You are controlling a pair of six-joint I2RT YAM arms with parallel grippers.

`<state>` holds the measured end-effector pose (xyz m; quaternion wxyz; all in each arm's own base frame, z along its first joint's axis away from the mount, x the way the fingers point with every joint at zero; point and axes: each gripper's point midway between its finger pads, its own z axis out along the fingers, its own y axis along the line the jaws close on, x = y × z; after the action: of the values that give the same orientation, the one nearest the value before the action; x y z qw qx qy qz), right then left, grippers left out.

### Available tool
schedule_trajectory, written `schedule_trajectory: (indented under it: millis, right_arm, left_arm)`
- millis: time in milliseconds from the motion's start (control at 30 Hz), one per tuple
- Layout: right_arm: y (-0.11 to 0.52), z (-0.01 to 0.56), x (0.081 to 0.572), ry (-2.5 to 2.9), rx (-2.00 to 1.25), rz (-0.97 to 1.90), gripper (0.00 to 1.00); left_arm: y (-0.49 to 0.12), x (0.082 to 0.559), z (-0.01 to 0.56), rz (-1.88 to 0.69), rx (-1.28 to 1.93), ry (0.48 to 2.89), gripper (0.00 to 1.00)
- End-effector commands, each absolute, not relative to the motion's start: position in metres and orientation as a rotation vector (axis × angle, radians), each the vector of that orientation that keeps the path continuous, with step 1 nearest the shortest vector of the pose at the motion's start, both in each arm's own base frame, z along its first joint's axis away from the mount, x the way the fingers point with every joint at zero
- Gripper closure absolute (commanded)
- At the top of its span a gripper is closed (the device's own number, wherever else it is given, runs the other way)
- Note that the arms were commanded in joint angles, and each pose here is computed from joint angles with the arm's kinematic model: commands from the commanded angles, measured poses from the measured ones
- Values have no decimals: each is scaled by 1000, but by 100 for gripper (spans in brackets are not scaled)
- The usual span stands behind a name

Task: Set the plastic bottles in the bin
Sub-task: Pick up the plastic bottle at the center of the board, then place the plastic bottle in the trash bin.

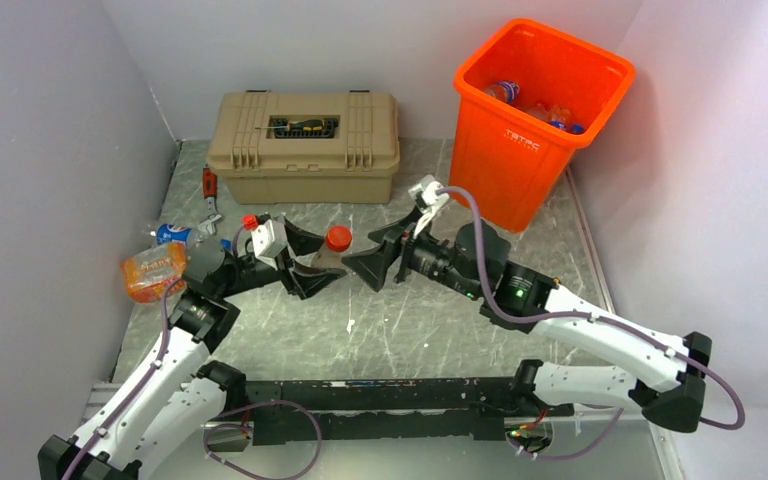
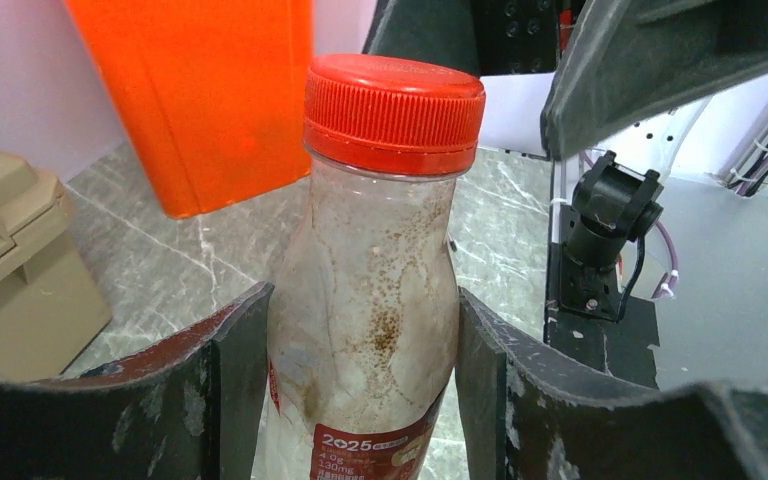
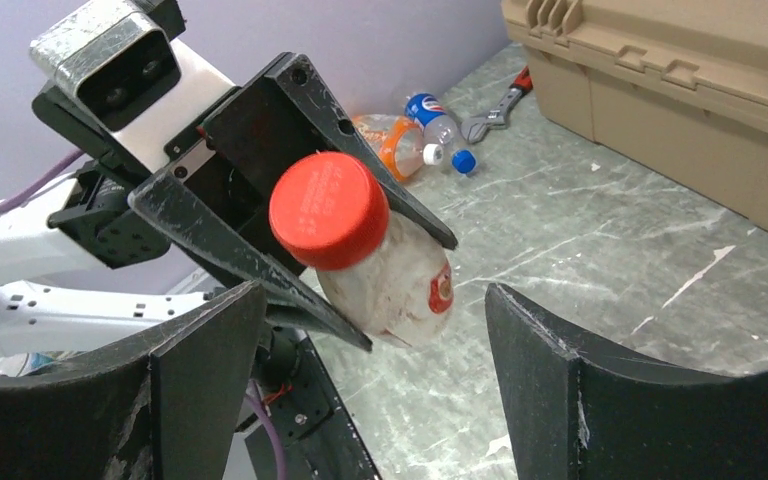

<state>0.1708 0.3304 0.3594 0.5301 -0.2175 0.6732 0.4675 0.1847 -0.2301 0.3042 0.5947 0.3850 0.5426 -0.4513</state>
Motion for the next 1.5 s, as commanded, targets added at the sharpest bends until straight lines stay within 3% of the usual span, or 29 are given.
schedule_trajectory:
  millis: [0, 233, 567, 700, 800, 833, 900, 1000, 1067, 1100, 1467]
  right_arm:
    - [346, 394, 172, 1526, -539, 1107, 16]
    - [362, 382, 184, 1613, -548, 1011, 20]
    - [371, 361, 193, 1699, -552, 909, 40]
    - [376, 351, 194, 1728, -563, 896, 63]
    - [379, 345, 190, 1730, -608, 899, 100]
    - [378, 344, 189, 1732, -612, 895, 100]
    - [376, 342, 189, 1732, -612, 887, 100]
    - [371, 343, 190, 1737, -603, 869, 100]
    - [366, 343, 191, 1739, -594, 851, 100]
    - [362, 344, 193, 1741, -580, 833, 100]
    - [288, 395, 204, 1705, -459, 611, 100]
  left_arm:
    - [-231, 182, 321, -1008, 916, 1186, 100]
    - [-231, 181, 321, -1001, 916, 1188, 100]
    - [-233, 178, 320, -1007, 918, 1193, 100]
    - [-233, 178, 319, -1008, 917, 1200, 100]
    - [-232, 179, 319, -1002, 905, 1215, 100]
    - [-232, 180, 318, -999, 902, 1223, 100]
    - [-232, 181, 318, -993, 898, 1240, 87]
    - [-229, 183, 319, -976, 877, 1260, 51]
    - [-226, 185, 321, -960, 850, 1266, 12]
    - [-225, 186, 323, -950, 835, 1266, 2]
    - [-207, 192, 339, -850, 724, 1237, 1]
